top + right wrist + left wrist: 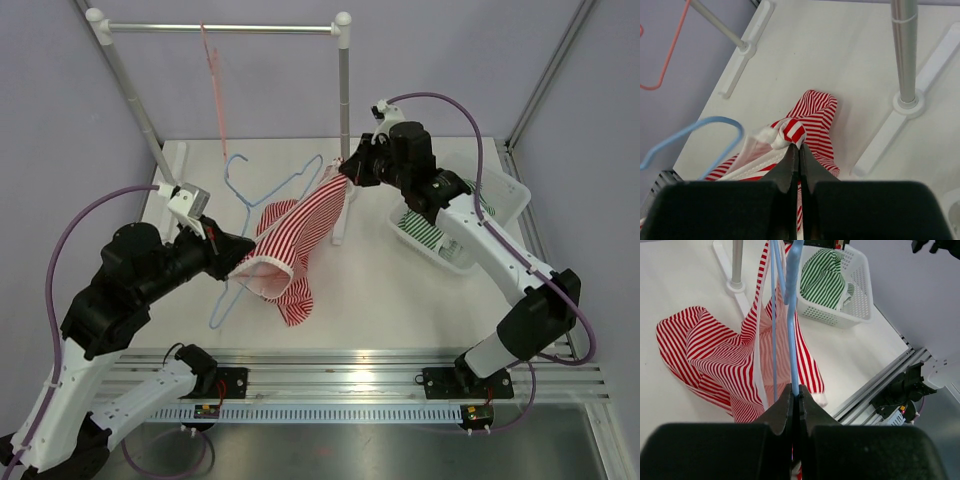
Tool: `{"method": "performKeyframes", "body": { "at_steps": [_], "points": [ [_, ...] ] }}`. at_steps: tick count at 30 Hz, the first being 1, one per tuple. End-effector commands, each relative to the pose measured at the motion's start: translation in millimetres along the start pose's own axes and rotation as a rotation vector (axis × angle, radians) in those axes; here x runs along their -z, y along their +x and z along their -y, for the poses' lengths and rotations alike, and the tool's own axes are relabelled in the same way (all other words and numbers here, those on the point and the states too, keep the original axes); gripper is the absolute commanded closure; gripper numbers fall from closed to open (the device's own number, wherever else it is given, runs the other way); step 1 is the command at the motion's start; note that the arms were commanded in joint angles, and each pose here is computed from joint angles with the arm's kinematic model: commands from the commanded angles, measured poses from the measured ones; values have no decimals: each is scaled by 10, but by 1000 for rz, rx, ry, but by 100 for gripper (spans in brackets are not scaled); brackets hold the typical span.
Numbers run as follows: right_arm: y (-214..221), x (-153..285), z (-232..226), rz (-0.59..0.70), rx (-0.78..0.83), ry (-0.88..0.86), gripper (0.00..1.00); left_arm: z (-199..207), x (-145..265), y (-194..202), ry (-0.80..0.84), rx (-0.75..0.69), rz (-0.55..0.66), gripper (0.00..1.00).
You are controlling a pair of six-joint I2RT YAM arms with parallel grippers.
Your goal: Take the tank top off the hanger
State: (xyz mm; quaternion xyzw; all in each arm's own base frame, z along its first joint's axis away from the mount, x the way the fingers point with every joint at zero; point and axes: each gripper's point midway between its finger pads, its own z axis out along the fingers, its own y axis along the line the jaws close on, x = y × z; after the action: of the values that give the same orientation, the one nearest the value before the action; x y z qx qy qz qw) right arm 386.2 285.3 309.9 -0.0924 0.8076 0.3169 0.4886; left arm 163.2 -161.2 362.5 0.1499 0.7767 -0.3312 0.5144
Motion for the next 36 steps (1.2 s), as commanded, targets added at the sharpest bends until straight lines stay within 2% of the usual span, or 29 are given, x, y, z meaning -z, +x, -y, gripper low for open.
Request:
{"method": "performKeyframes", "body": {
  "at_steps": [1, 3, 6, 9, 12, 13, 19, 21, 22, 24, 25, 26, 27, 28, 30, 31, 33, 34, 36],
  "points": [
    [-264, -43, 464, 40, -20, 133, 100, 254, 210, -152, 127, -46, 81, 100],
    [-206, -46, 352, 10, -21, 70, 100, 321, 232, -212, 159, -47, 108, 100],
    [-82, 69, -32, -56, -21, -143, 100, 414, 203, -424, 200, -37, 195, 100],
    [-9, 363, -419, -83, -32, -354, 100, 561, 134, -791, 269, -40, 343, 100],
    [66, 766, -784, -101, -31, -559, 100, 570, -26, -928, 293, -34, 425, 100],
    [118, 911, -912, -126, -40, -632, 100, 630, -9, -1110, 320, -51, 508, 100],
    [187, 1679, -1498, -123, 63, -868, 100, 756, -282, -1489, 399, -144, 687, 100],
    [193, 1852, -1581, -121, 85, -905, 100, 813, -305, -1607, 427, -208, 762, 100],
    [166, 2001, -1622, -100, 104, -923, 100, 806, -424, -1598, 431, -234, 762, 100],
    [222, 2105, -1608, -102, 131, -923, 100, 795, -407, -1713, 414, -278, 837, 100],
    [207, 2101, -1532, -59, 183, -863, 100, 751, -436, -1733, 391, -275, 854, 100],
    [349, 2061, -1397, -117, 161, -782, 100, 713, -433, -1774, 364, -287, 879, 100],
    [377, 1936, -1220, -99, 186, -668, 100, 688, -384, -1849, 342, -289, 925, 100],
    [581, 1875, -1040, -163, 159, -587, 100, 695, -344, -1877, 340, -302, 946, 100],
    [763, 1675, -713, -197, 128, -416, 100, 696, -267, -1939, 325, -317, 977, 100],
    [1032, 1567, -521, -266, 92, -346, 100, 686, -231, -1984, 310, -319, 993, 100],
    [1298, 1421, -278, -321, 20, -236, 100, 611, -152, -2073, 251, -311, 1031, 100],
    [1572, 1329, -133, -374, -17, -198, 100, 572, -132, -2104, 226, -306, 1046, 100],
    [1810, 1257, -28, -412, -86, -163, 100, 449, -62, -2202, 139, -297, 1087, 100]
  ]
}}
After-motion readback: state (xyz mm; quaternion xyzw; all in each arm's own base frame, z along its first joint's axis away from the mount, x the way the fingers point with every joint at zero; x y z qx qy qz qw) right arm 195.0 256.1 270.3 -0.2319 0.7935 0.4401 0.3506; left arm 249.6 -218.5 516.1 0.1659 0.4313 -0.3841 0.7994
